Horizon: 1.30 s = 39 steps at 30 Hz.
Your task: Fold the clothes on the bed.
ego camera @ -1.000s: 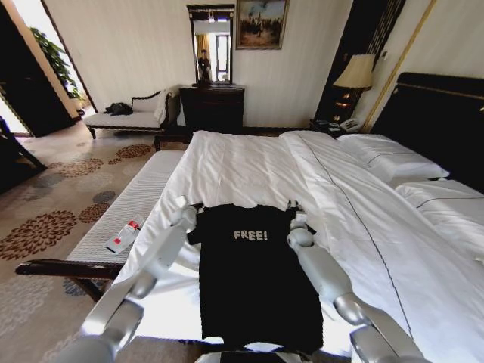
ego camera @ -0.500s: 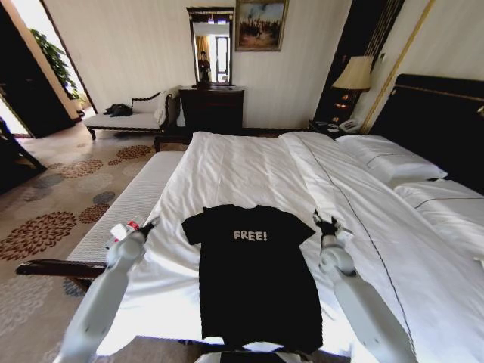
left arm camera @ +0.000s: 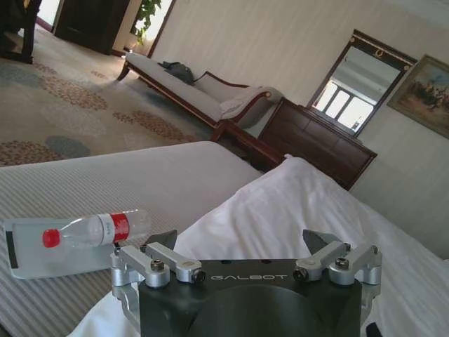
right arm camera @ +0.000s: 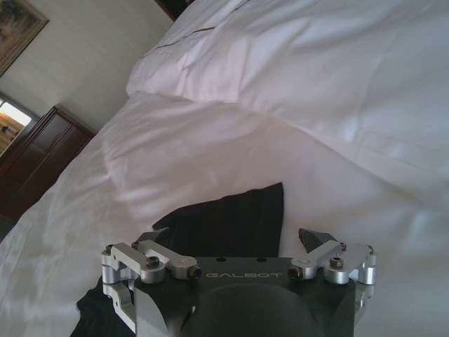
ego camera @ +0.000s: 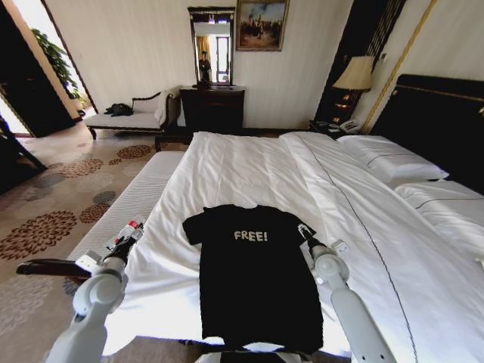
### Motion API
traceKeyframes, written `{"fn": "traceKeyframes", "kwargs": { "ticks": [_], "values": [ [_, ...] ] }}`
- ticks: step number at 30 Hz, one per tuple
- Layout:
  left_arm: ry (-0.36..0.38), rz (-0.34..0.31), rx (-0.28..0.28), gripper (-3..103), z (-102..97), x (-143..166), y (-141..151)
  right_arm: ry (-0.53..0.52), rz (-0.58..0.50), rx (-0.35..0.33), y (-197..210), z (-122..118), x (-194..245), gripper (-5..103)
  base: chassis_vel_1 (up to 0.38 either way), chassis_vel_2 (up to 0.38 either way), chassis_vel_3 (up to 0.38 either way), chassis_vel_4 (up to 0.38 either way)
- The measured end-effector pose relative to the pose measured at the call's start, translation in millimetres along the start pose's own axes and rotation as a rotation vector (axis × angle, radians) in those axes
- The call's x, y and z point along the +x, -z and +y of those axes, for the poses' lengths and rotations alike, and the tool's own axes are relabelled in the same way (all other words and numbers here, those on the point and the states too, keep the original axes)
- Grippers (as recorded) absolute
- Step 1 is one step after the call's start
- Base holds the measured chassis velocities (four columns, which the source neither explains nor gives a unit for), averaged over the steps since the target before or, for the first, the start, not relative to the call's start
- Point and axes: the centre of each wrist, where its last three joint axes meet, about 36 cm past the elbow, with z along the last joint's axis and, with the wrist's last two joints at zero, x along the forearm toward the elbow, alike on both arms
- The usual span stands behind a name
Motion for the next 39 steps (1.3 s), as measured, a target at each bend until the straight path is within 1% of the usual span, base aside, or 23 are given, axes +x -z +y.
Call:
{"fn": "traceKeyframes", "kwargs": {
  "ticks": [2, 3, 6, 8, 10, 12, 16, 18, 19, 20, 21, 22, 25, 27, 30, 31, 33, 39],
  "values": [
    [-0.013, -0.002, 0.003, 100, -5.2, 1, 0, -0.012, -0.018, -0.014, 3, -8, -5, 101, 0.0, 0.0, 0.0, 0.0],
    [-0.013, -0.002, 0.003, 100, -5.2, 1, 0, -0.012, -0.018, -0.014, 3, -8, -5, 101, 0.0, 0.0, 0.0, 0.0],
    [-0.031, 0.002, 0.016, 100, -11.3, 2, -2, -0.013, -0.04, -0.043, 9, -18, -16, 94, 0.0, 0.0, 0.0, 0.0],
    [-0.035, 0.005, 0.024, 100, -12.6, 3, -2, -0.009, -0.043, -0.053, 10, -20, -19, 92, 0.0, 0.0, 0.0, 0.0],
    [-0.04, 0.006, 0.035, 100, -15.6, 2, -2, 0.003, -0.046, -0.066, 9, -24, -23, 83, 0.0, 0.0, 0.0, 0.0],
    [-0.04, 0.005, 0.037, 100, -16.5, 2, -2, 0.011, -0.048, -0.069, 8, -26, -25, 83, 0.0, 0.0, 0.0, 0.0],
    [-0.039, 0.003, 0.032, 100, -16.2, 1, 0, 0.032, -0.053, -0.079, 4, -29, -29, 61, 0.0, 0.0, 0.0, 0.0],
    [-0.037, 0.003, 0.03, 100, -15.5, 1, 0, 0.035, -0.054, -0.081, 4, -29, -29, 61, 0.0, 0.0, 0.0, 0.0],
    [-0.03, 0.003, 0.027, 100, -13.2, -1, 1, 0.038, -0.056, -0.085, 2, -29, -31, 50, 0.0, 0.0, 0.0, 0.0],
    [-0.028, 0.003, 0.026, 100, -12.4, -1, 1, 0.038, -0.059, -0.086, 1, -29, -33, 50, 0.0, 0.0, 0.0, 0.0],
    [-0.026, 0.003, 0.026, 100, -12.0, -1, 1, 0.038, -0.061, -0.086, 0, -29, -34, 44, 0.0, 0.0, 0.0, 0.0],
    [-0.026, 0.003, 0.026, 100, -12.0, -1, 1, 0.038, -0.061, -0.086, 0, -29, -34, 44, 0.0, 0.0, 0.0, 0.0],
    [-0.027, 0.004, 0.03, 100, -12.8, -2, 0, 0.032, -0.071, -0.083, -1, -30, -38, 28, 0.0, 0.0, 0.0, 0.0],
    [-0.027, 0.005, 0.031, 100, -13.2, -2, -1, 0.031, -0.073, -0.082, -1, -30, -39, 28, 0.0, 0.0, 0.0, 0.0],
    [-0.027, 0.007, 0.03, 100, -13.5, -3, -2, 0.03, -0.085, -0.081, 1, -31, -40, 11, 0.0, 0.0, 0.0, 0.0],
    [-0.027, 0.007, 0.03, 100, -13.5, -3, -2, 0.03, -0.085, -0.081, 1, -31, -40, 11, 0.0, 0.0, 0.0, 0.0],
    [-0.026, 0.008, 0.03, 100, -13.4, -3, -2, 0.031, -0.098, -0.084, 2, -31, -40, 2, 0.0, 0.0, 0.0, 0.0],
    [-0.024, 0.011, 0.026, 100, -14.5, -3, -4, 0.031, -0.121, -0.081, 8, -34, -40, 0, 0.0, 0.0, 0.0, 0.0]
  ]
}}
